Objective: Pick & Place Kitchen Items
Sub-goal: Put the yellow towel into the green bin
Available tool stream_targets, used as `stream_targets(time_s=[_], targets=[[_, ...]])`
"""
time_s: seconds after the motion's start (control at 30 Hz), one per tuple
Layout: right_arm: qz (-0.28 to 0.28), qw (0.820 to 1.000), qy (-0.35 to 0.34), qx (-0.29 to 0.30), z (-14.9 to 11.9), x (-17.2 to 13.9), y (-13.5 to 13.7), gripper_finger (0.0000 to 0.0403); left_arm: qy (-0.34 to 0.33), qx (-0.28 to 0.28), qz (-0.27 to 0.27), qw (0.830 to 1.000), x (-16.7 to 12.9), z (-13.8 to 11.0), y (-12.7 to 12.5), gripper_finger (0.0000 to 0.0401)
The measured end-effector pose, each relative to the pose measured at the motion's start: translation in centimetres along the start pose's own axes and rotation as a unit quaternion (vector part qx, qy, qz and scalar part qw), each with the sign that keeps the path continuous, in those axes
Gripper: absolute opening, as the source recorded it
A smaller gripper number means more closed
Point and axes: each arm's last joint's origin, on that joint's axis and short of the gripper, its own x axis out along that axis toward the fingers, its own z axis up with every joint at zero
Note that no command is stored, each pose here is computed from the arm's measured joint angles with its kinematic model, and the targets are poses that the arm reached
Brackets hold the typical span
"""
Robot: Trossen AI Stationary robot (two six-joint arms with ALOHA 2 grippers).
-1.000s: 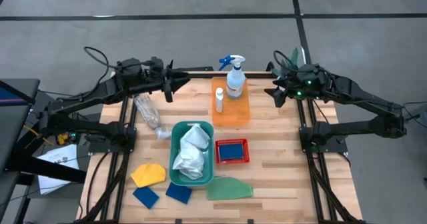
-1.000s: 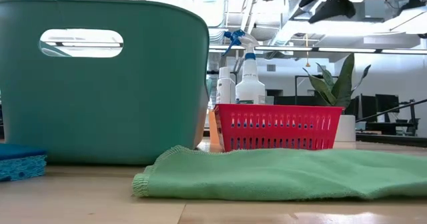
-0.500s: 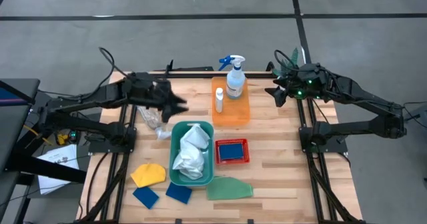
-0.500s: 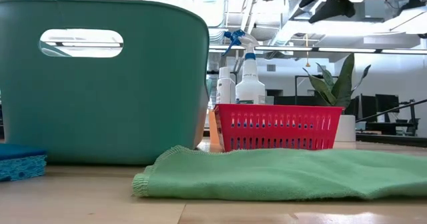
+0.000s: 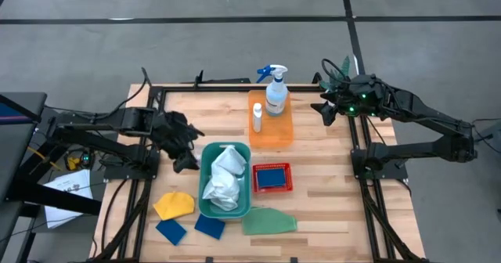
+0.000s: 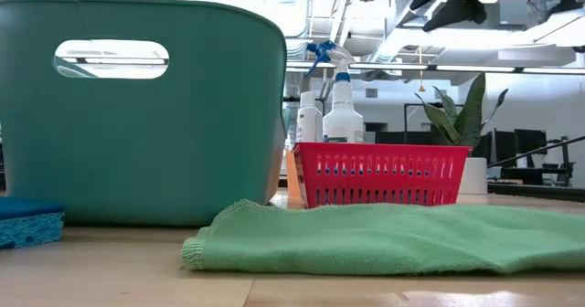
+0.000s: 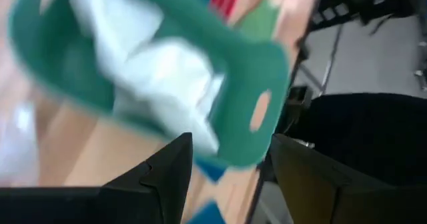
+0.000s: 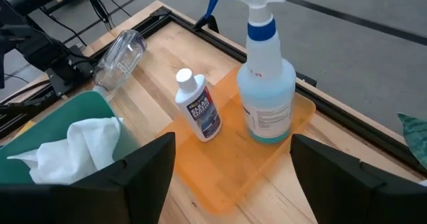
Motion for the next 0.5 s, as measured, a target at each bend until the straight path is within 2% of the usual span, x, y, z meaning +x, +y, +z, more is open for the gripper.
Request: stream_targets(time_s=[0.2, 0.37, 0.5], targets=[[0.0, 1.0, 0.0, 0.0, 0.0, 0.0, 0.0, 0.0285, 0.074, -0.099, 0.064, 0.99, 0.0, -1.9, 0.7, 0.0198], [0.0, 1.0, 0.0, 0.002, 0.0, 0.0, 0.0, 0.0285, 0.115, -0.191, 0.122, 0.967, -0.3, -3.2, 1.2, 0.02], [0.0, 1.0, 0.0, 0.001, 0.0, 0.0, 0.0, 0.0285, 0.123, -0.243, 0.143, 0.951, -0.3, -3.6, 1.2, 0.0201]])
